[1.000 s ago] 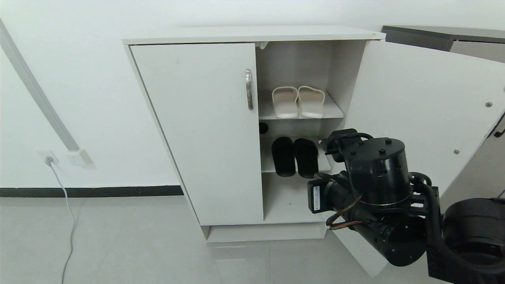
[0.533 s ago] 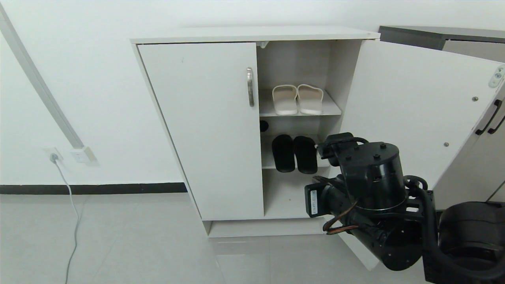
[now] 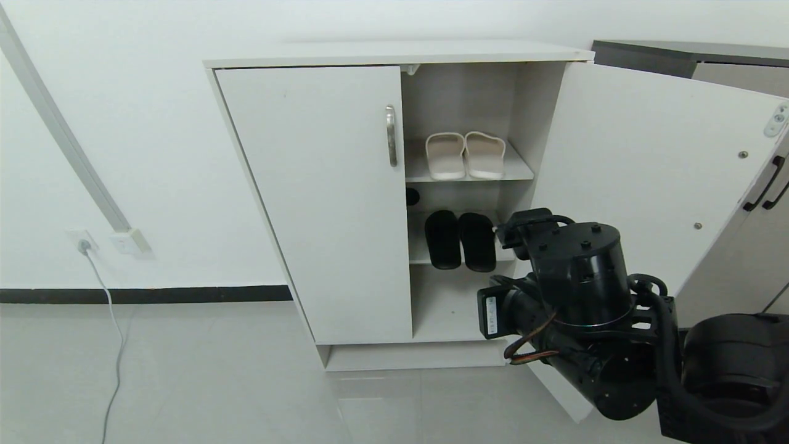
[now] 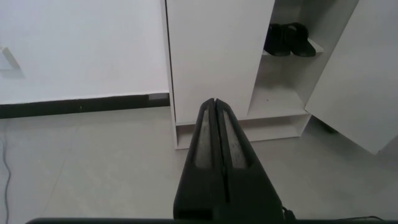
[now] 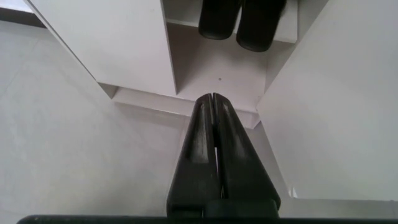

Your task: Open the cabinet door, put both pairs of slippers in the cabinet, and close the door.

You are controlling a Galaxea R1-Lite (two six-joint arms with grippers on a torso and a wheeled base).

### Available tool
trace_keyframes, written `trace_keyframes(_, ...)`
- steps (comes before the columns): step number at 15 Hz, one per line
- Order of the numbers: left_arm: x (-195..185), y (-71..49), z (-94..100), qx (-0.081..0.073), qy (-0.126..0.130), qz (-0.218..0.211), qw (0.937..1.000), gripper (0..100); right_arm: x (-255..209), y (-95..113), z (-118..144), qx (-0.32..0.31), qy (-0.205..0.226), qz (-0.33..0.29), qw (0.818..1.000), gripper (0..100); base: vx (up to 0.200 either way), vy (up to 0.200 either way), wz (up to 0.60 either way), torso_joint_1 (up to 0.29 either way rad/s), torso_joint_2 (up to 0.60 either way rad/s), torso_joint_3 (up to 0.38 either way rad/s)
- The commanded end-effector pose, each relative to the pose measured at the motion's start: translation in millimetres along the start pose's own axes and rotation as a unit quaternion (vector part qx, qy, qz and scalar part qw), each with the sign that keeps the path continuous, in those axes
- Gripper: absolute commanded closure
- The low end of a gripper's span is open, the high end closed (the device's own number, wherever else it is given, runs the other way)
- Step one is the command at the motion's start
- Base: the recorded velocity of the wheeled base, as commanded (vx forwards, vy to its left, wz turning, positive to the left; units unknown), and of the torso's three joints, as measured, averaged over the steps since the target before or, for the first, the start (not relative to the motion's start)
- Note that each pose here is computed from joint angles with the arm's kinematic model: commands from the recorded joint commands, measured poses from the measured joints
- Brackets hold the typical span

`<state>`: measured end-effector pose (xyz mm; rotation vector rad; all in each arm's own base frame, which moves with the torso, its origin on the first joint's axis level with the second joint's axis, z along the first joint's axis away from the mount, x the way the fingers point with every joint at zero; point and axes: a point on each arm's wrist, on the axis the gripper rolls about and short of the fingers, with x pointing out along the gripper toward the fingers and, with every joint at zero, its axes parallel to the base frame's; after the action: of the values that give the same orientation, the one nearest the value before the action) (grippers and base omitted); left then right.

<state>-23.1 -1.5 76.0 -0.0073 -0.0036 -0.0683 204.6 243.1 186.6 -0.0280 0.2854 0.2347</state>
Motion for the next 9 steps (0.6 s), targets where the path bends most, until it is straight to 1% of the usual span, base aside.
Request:
trace_keyframes(1, 0.1, 0.0, 0.1, 0.0, 0.0, 0.0, 1.0, 100, 0.7, 0.5, -1.2, -0.002, 0.002, 0.0, 1.0, 100, 0.0, 0.0, 0.0, 0.0, 0.0, 0.0)
trace_keyframes(6, 0.1, 0.0, 0.1, -0.001, 0.0, 0.0, 1.0, 100, 0.9, -0.4, -0.7, -0.001, 0.001, -0.001, 1.0, 100, 0.0, 0.0, 0.0, 0.0, -0.01, -0.008)
trace_keyframes(7, 0.1, 0.0, 0.1, -0.001, 0.0, 0.0, 1.0, 100, 0.9, -0.3, -0.2, 0.0, 0.001, -0.001, 1.0, 100, 0.0, 0.0, 0.0, 0.002, -0.22, -0.227)
trace_keyframes(9, 0.1, 0.0, 0.1, -0.001, 0.0, 0.0, 1.0, 100, 0.9, -0.4, -0.7, -0.001, 0.001, -0.001, 1.0, 100, 0.0, 0.0, 0.0, 0.01, -0.15, -0.332)
